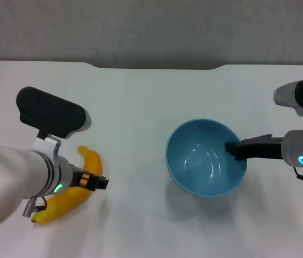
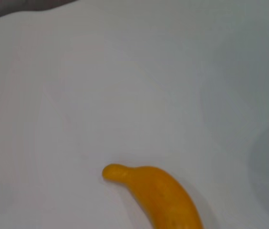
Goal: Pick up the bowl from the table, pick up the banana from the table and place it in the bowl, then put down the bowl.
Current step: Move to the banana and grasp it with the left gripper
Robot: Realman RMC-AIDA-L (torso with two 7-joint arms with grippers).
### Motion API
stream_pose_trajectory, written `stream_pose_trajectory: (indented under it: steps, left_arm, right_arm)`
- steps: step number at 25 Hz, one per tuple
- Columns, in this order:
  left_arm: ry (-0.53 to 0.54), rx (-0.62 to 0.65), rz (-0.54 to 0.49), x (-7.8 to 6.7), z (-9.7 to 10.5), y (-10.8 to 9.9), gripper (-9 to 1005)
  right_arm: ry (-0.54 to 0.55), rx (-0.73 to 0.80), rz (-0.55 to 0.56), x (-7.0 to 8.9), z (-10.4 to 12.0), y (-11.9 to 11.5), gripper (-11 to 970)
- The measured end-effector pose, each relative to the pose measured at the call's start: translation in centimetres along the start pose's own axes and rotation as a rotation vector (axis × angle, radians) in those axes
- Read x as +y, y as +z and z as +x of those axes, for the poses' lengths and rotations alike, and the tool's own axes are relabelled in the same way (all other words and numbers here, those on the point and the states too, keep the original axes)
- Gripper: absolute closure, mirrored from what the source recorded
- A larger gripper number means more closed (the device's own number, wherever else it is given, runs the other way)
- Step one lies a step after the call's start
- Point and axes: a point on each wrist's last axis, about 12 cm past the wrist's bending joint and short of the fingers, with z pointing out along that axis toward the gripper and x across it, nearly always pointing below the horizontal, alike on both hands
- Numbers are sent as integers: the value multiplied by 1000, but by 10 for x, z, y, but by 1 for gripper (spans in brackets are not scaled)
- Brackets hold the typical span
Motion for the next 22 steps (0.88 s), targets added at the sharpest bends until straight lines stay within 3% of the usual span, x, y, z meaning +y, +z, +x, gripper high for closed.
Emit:
stream_pose_trajectory:
  steps: [8,22]
  left_arm:
    - [23,21,-28,-6,8,12,170]
    - [14,27,-42,1,13,28,233]
  right_arm:
    - [-13,-3,-15,4,-4,0,926]
    - [-21,-2,-21,7,-6,1,926]
